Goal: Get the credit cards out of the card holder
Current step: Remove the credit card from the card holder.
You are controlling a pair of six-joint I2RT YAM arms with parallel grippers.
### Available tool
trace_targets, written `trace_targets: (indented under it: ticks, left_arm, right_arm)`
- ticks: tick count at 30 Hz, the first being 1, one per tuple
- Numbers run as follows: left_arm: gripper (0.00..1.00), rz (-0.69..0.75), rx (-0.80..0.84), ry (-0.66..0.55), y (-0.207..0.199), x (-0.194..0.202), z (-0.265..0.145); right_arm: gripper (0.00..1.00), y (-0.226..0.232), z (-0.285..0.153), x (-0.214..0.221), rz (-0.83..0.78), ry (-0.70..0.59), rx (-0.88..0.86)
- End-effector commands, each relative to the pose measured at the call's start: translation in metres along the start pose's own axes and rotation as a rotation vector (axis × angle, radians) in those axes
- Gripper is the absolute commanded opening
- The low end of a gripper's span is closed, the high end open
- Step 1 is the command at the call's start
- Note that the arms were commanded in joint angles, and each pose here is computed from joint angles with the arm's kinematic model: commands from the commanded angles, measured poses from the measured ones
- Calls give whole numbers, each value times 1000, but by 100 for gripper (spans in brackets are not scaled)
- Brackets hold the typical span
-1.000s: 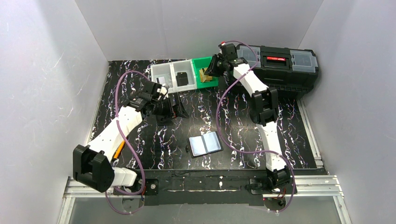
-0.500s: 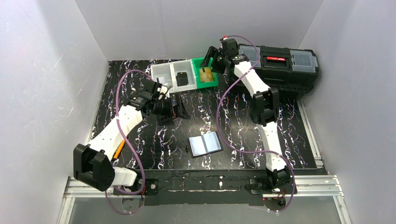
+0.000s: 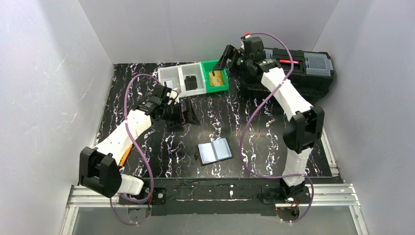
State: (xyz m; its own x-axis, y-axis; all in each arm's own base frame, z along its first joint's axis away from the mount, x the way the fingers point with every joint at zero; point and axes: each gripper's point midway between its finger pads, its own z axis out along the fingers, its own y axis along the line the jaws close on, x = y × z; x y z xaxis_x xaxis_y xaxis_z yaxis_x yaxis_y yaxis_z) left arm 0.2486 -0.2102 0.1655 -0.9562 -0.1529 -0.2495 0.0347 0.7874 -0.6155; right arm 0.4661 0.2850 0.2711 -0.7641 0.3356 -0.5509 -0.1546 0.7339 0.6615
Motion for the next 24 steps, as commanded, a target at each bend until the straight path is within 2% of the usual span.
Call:
trace_targets:
  ticks: [1, 8, 11, 12, 14, 17, 19, 21, 24]
  left_arm:
    - [98, 20, -9, 18, -3, 6, 9]
    - [98, 112, -102, 47, -13, 24, 40]
    - [98, 188, -217, 59, -10, 34, 65]
    - [98, 264, -283, 71, -11, 43, 79]
    - [97, 320, -314, 98, -15, 53, 95]
    - [89, 409, -324, 152, -28, 72, 117]
    - [75, 461, -349, 199, -30, 88, 135]
    - [68, 558, -423, 196, -22, 93, 147]
    - [66, 579, -444, 208, -15, 100, 150]
  right_arm:
    - [98, -21, -30, 28, 58, 37, 81]
    - [98, -55, -95, 90, 77, 64, 166]
    - [98, -89, -138, 124, 62, 59, 276]
    - [98, -115, -157, 142, 66, 61, 348]
    - [98, -143, -170, 164, 84, 88, 405]
    - [98, -173, -172, 187, 135, 111, 452]
    - [98, -180, -172, 194, 159, 99, 458]
    - [98, -184, -167, 206, 186, 127, 448]
    - [98, -188, -164, 212, 192, 144, 451]
